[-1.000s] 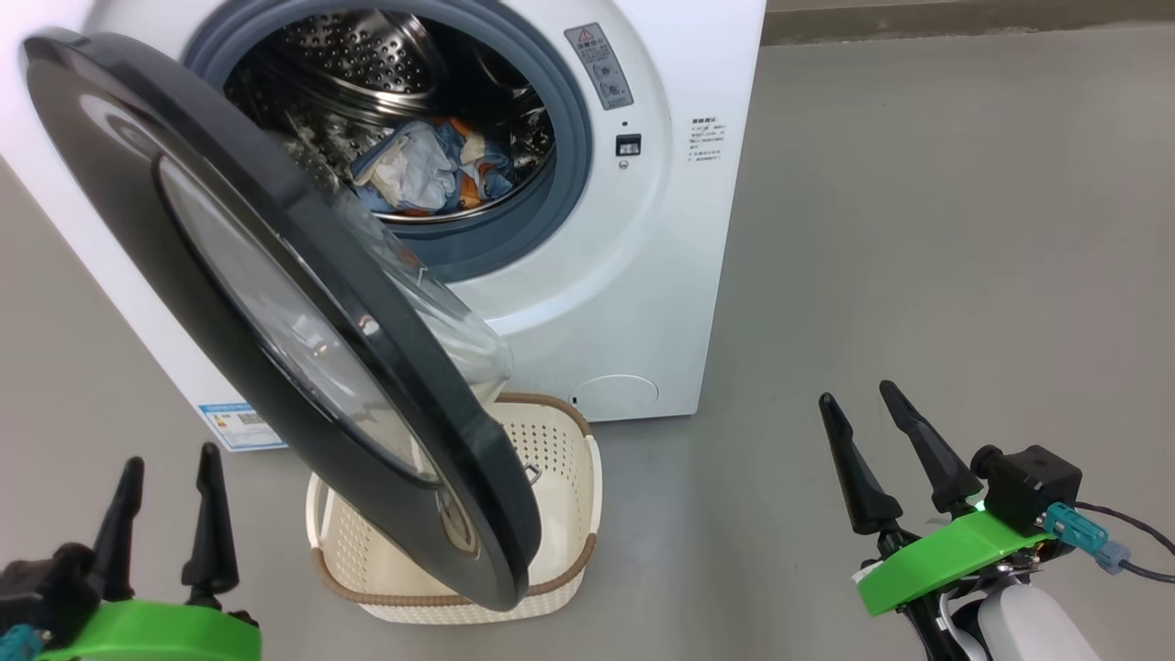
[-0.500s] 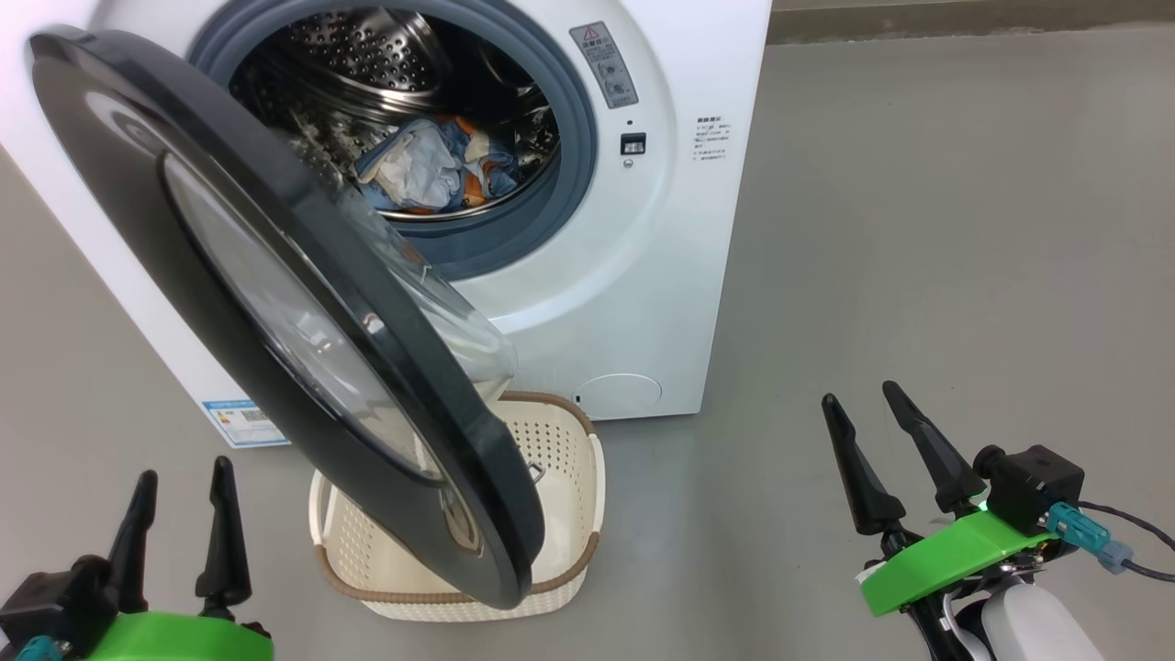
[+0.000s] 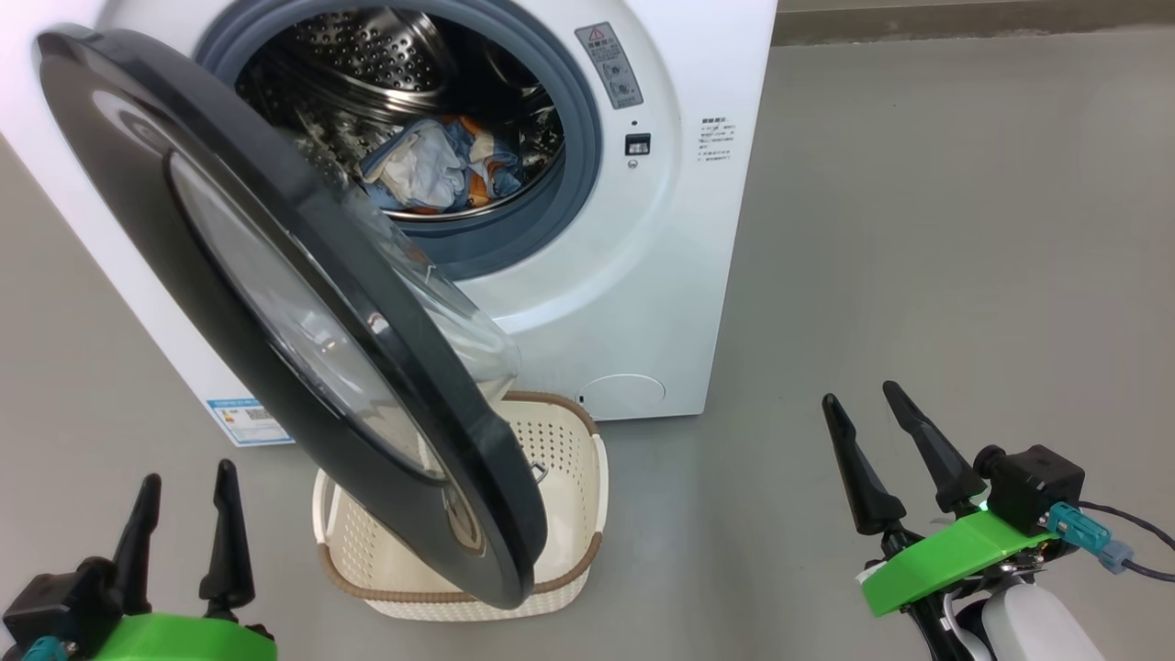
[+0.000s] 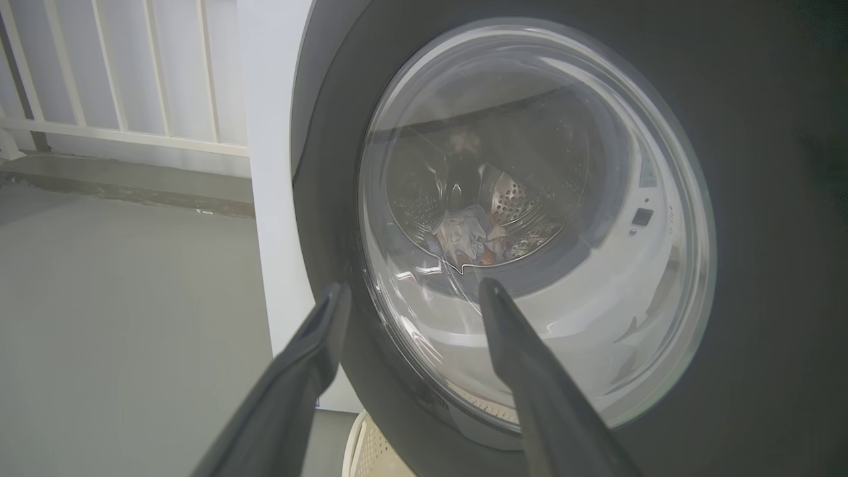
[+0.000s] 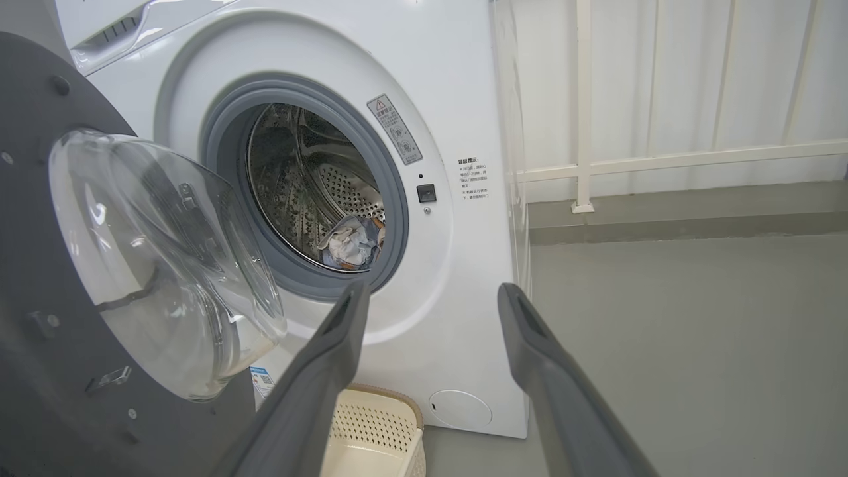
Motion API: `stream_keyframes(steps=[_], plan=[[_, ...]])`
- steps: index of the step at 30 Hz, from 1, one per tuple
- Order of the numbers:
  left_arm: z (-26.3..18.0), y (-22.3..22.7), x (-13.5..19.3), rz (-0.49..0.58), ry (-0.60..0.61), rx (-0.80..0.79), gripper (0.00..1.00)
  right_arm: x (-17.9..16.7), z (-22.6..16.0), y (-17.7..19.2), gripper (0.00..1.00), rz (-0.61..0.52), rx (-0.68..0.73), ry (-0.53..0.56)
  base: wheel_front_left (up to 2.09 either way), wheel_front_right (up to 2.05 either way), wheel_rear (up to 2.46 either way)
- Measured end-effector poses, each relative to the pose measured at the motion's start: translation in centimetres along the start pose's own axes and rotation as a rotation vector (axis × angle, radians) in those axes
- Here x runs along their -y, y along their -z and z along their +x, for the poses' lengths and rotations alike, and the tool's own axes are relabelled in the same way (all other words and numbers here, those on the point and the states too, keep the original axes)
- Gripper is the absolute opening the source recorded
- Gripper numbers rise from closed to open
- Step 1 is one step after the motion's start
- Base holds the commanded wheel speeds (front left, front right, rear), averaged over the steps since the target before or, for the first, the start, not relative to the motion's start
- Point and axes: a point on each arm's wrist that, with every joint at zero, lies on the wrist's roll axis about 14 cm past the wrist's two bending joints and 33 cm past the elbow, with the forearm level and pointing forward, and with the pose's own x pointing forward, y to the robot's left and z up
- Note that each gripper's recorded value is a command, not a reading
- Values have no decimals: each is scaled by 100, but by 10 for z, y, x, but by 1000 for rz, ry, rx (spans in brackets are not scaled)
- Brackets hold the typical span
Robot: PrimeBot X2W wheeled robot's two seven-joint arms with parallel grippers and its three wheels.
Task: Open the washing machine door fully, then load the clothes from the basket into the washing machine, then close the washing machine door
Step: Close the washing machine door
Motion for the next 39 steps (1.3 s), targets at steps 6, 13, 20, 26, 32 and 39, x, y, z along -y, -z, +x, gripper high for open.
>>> stream_keyframes(steps=[6, 13, 20, 26, 32, 39], plan=[[-1, 4, -1, 1, -1, -12, 100, 0, 1, 2, 100, 1, -6, -2, 0, 0, 0], [-2, 7, -2, 7, -5, -19, 100, -2, 3, 3, 100, 2, -7, -7, 0, 0, 0], [-4, 8, -5, 8, -13, -24, 100, -8, 5, 2, 2, 3, -1, -25, 0, 0, 0], [-8, 10, -11, 11, -33, -31, 100, -26, 21, -18, 0, 0, 62, -90, 0, 0, 0], [-16, 13, -19, 4, -65, -39, 100, -62, 41, -47, 0, 82, 150, -191, 0, 0, 0], [-30, 8, -34, -5, -123, -27, 100, -117, 51, -75, 0, 124, 234, -352, 0, 0, 0]])
